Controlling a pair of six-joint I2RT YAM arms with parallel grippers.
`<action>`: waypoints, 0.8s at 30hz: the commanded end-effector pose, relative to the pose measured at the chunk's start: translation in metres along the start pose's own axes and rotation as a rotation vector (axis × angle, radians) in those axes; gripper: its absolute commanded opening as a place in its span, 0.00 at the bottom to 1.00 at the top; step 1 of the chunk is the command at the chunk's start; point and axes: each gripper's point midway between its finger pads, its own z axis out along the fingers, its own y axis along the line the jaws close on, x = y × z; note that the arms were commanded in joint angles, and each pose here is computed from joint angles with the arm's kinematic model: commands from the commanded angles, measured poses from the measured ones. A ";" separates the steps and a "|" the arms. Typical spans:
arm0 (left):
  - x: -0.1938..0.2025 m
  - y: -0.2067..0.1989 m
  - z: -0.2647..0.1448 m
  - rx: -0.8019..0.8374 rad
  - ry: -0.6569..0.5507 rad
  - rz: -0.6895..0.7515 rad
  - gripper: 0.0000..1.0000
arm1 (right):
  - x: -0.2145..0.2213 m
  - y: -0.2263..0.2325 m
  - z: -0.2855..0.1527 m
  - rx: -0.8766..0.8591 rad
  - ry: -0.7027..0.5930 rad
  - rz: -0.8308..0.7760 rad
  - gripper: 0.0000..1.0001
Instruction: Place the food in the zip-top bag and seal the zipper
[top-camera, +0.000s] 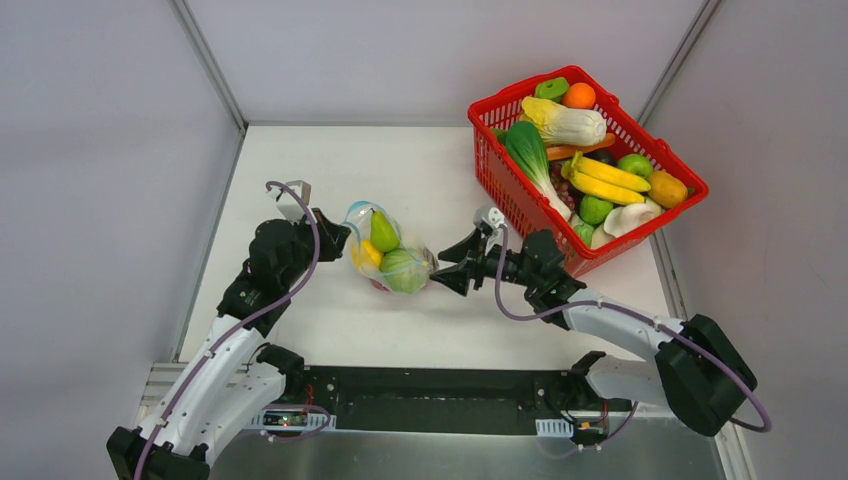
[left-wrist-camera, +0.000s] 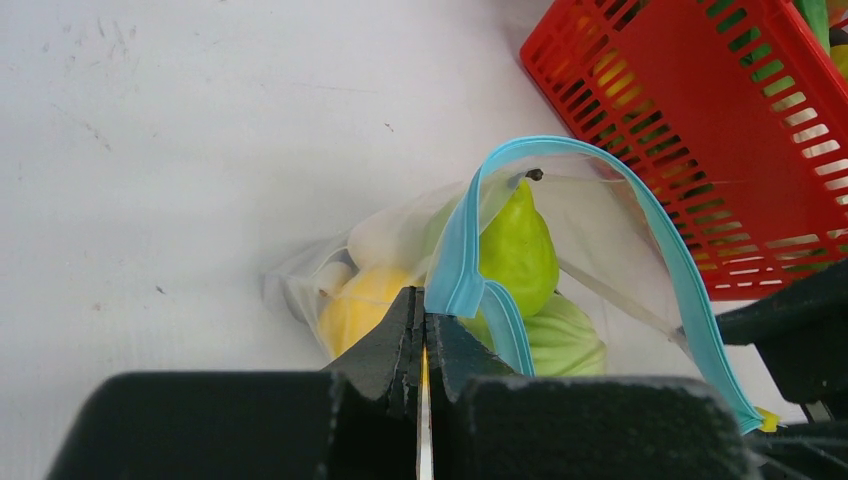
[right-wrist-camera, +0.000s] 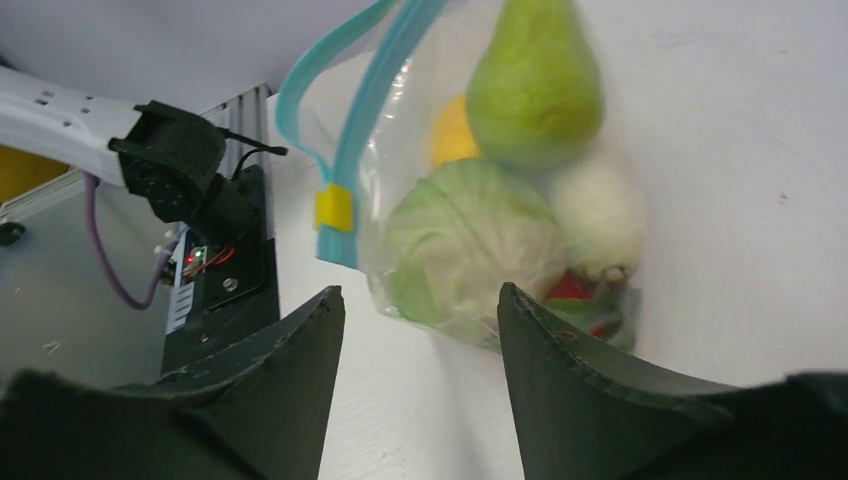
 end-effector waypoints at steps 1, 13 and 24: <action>-0.015 0.002 0.000 -0.022 -0.045 -0.012 0.00 | -0.029 0.028 0.016 -0.128 -0.076 -0.119 0.61; -0.017 -0.001 -0.002 -0.009 -0.044 -0.015 0.00 | -0.032 0.020 0.042 -0.131 -0.112 -0.148 0.44; -0.016 -0.002 0.000 -0.008 -0.040 -0.016 0.00 | -0.039 0.026 0.038 -0.131 -0.142 -0.150 0.00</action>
